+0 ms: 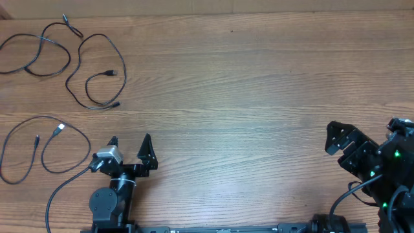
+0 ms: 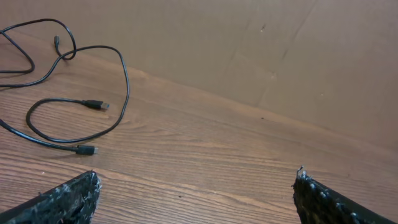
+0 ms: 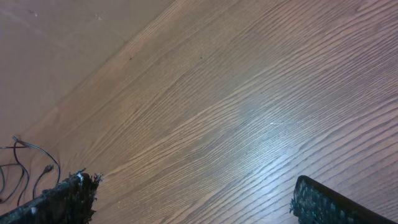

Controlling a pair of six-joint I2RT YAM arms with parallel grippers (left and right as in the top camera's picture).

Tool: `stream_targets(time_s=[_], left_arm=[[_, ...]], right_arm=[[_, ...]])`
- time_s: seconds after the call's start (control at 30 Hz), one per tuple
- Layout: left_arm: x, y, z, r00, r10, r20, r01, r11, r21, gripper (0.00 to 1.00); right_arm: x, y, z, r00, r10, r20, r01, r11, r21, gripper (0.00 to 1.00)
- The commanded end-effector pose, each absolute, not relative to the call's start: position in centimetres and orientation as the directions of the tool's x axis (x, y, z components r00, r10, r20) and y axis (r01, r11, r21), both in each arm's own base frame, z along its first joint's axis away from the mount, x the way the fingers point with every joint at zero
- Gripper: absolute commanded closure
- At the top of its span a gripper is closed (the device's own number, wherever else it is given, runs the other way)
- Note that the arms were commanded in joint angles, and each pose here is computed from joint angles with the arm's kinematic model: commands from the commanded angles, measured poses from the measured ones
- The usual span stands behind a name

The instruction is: Untangle cables

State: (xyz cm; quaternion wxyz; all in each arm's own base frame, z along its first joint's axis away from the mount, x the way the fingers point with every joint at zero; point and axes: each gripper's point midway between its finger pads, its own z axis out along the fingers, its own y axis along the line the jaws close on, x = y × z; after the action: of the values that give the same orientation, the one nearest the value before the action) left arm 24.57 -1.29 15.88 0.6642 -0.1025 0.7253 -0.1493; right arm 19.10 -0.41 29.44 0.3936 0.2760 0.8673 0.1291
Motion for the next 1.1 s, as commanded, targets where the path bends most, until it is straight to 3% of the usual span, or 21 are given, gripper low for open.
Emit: stream_targets(time_s=[0.0,0.4,0.6,1.07], left_arm=[[24.56,-1.5,15.77,-0.095,-0.318,-0.943,0.063,0.944,-0.324,0.0],[24.61,-0.78,15.85,-0.078,-0.316,-0.946,0.025,0.948,-0.319,0.01],[24.61,-0.55,15.58,-0.078,-0.036,-0.996,0.032,0.999,-0.039,0.01],[24.61,-0.55,15.58,-0.078,-0.033,-0.996,0.032,0.999,-0.035,0.0]], right_arm=[[19.1,-0.62,30.25,-0.518,0.577,-0.631,0.371,0.817,0.441,0.0],[19.1,-0.62,30.25,-0.518,0.577,-0.631,0.371,0.817,0.441,0.0],[19.1,-0.62,30.25,-0.518,0.577,-0.631,0.371,0.817,0.441,0.0],[19.1,-0.62,30.25,-0.518,0.577,-0.631,0.371,0.817,0.441,0.0]])
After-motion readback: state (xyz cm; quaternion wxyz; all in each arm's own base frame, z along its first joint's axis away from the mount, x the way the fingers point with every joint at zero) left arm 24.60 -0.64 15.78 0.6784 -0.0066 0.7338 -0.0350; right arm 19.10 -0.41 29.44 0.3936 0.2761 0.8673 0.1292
